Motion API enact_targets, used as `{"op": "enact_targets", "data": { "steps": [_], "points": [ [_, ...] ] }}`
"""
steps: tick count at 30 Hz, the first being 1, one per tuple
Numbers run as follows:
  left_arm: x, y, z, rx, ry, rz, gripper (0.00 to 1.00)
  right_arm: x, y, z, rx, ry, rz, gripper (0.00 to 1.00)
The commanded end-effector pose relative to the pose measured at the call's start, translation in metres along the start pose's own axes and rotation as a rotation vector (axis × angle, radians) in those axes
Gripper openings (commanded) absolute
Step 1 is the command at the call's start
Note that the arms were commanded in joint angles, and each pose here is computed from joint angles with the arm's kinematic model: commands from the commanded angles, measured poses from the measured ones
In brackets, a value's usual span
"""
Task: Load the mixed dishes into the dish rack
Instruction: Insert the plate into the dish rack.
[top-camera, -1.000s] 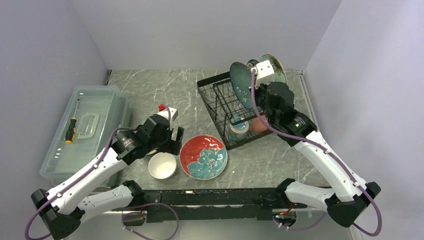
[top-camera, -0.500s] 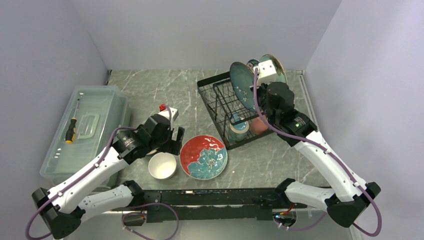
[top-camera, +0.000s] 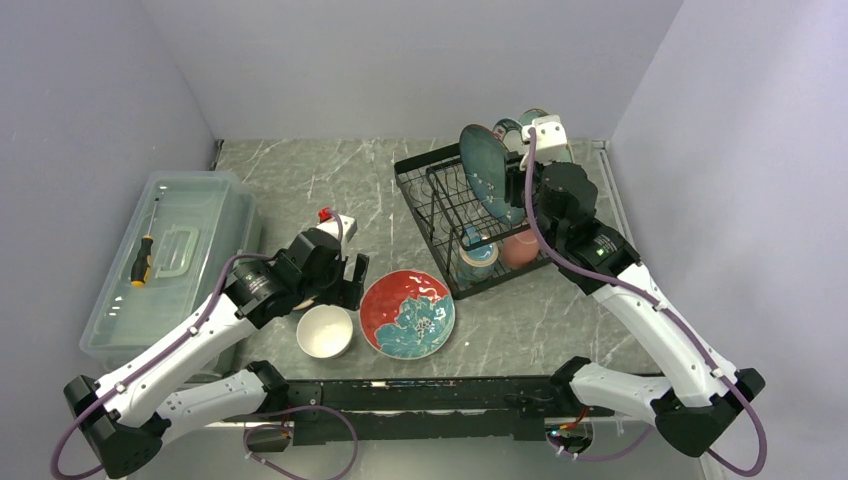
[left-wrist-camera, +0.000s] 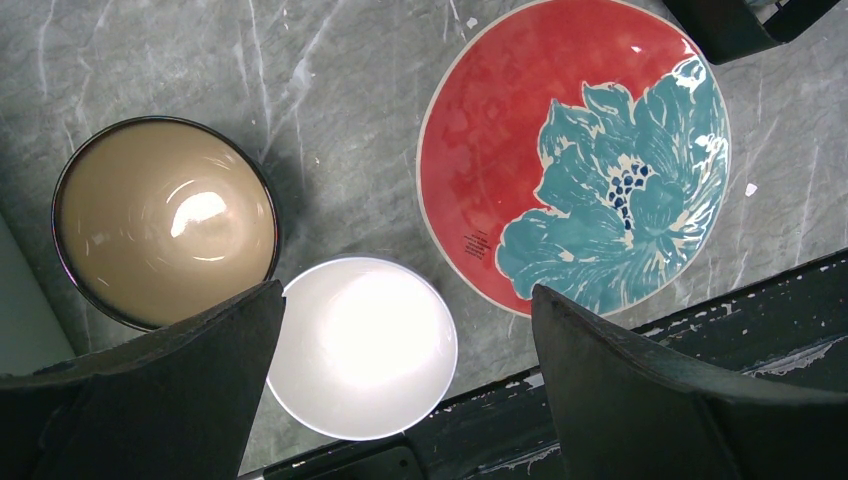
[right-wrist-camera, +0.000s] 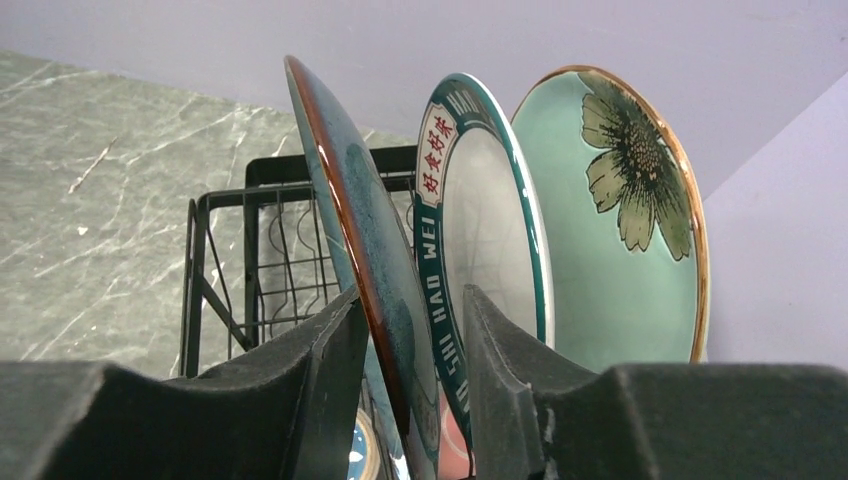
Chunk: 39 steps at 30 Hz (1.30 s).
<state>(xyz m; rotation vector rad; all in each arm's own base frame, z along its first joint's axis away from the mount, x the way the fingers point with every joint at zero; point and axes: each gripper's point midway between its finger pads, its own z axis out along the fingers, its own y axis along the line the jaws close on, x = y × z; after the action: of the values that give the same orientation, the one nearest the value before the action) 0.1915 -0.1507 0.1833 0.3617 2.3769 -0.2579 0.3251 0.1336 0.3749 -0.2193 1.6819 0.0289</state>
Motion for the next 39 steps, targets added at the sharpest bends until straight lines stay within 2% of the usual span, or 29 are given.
{"op": "enact_targets", "data": {
  "steps": [1, 11, 22, 30, 39],
  "points": [
    [-0.003, 0.003, 0.000, -0.018, -0.012, 0.002, 0.99, -0.046, -0.008, -0.015, -0.001, -0.120, 0.086, 0.42],
    [-0.002, 0.003, 0.002, -0.024, -0.004, 0.005, 1.00, -0.077, -0.004, -0.043, -0.093, -0.182, 0.175, 0.49],
    [0.000, 0.000, 0.005, -0.014, 0.010, 0.005, 0.99, -0.080, 0.011, -0.083, -0.266, -0.173, 0.296, 0.55],
    [-0.003, -0.004, 0.007, 0.002, 0.012, 0.002, 0.99, -0.028, 0.037, -0.103, -0.400, -0.002, 0.378, 0.55],
    [-0.010, -0.017, 0.009, 0.024, 0.055, -0.037, 0.99, 0.040, 0.052, -0.123, -0.454, 0.177, 0.468, 0.55]
  ]
}}
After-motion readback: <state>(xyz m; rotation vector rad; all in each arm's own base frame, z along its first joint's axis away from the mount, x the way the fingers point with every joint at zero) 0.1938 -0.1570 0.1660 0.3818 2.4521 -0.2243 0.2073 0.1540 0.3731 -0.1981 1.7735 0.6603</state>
